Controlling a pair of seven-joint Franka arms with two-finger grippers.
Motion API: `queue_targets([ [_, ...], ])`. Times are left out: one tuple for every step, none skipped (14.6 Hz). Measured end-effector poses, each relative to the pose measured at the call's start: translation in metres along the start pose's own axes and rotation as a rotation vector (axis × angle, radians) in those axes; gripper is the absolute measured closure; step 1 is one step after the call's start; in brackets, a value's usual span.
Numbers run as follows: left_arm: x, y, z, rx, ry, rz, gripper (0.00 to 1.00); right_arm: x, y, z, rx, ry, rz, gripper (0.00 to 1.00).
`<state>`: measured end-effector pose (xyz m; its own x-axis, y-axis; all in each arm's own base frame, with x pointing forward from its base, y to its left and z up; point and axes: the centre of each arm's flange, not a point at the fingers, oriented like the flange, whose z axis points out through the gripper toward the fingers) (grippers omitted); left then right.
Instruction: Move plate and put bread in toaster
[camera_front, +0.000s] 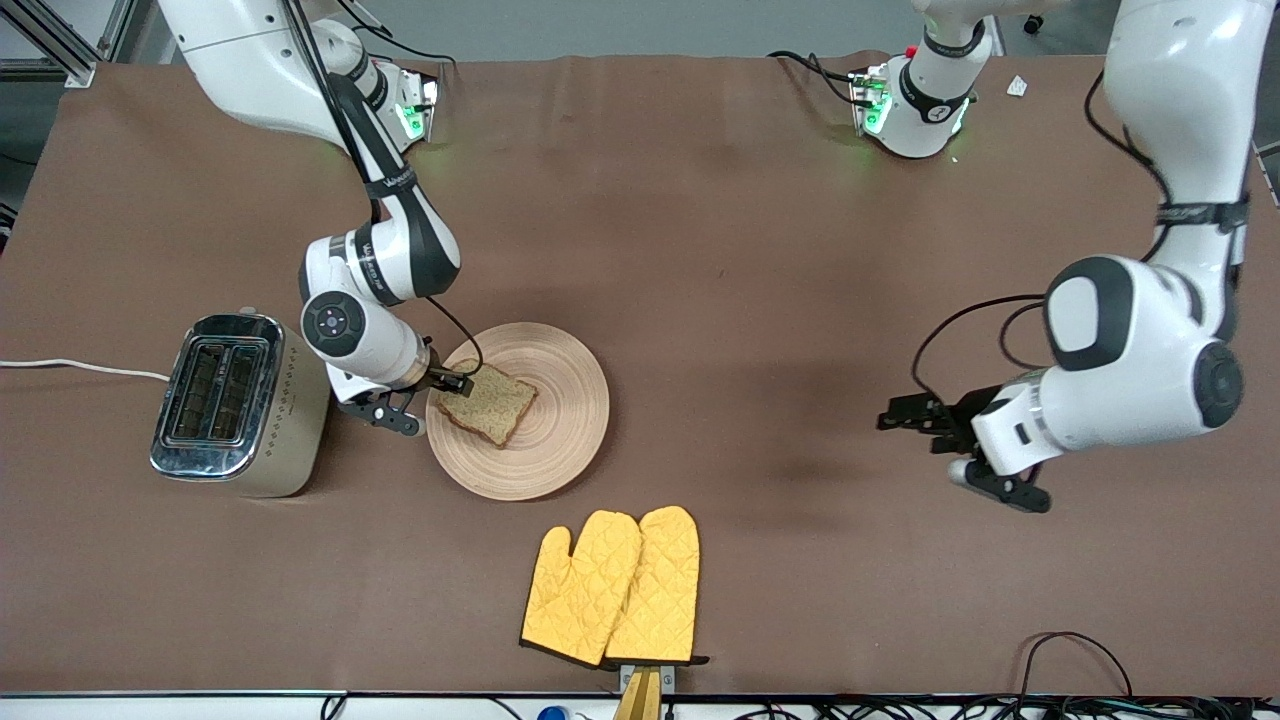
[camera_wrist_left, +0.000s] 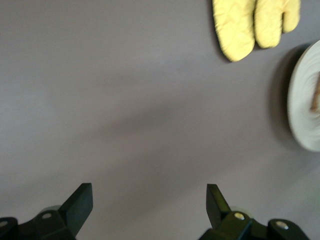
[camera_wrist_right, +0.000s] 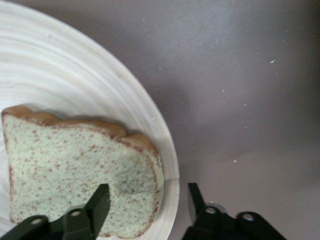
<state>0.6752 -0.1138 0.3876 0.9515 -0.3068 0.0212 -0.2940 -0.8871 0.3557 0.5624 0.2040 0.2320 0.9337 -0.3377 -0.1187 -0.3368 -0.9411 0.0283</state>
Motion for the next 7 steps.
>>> queue_targets([
  [-0.006,-0.003,-0.016,0.037,-0.008,0.008,0.00,-0.002,-0.003,0.000,-0.001,0.000,-0.006,0.31],
  [-0.012,-0.005,-0.033,0.072,-0.014,0.006,0.00,-0.004,-0.004,0.000,-0.001,0.001,-0.009,0.38],
  [-0.018,-0.006,-0.050,0.110,-0.020,0.001,0.00,-0.004,-0.005,0.000,0.000,0.002,-0.009,0.41],
  [-0.024,-0.004,-0.066,0.145,-0.023,0.000,0.00,-0.003,-0.004,0.000,0.001,0.004,-0.008,0.41],
  [-0.030,0.000,-0.083,0.176,-0.021,0.001,0.00,-0.003,-0.004,0.000,0.001,0.005,-0.007,0.44],
  [-0.036,0.005,-0.099,0.209,-0.017,-0.004,0.00,-0.002,-0.003,0.000,0.002,0.007,-0.005,0.44],
  [-0.042,0.011,-0.113,0.248,-0.015,-0.015,0.00,-0.001,-0.003,0.000,0.004,0.010,-0.004,0.44],
])
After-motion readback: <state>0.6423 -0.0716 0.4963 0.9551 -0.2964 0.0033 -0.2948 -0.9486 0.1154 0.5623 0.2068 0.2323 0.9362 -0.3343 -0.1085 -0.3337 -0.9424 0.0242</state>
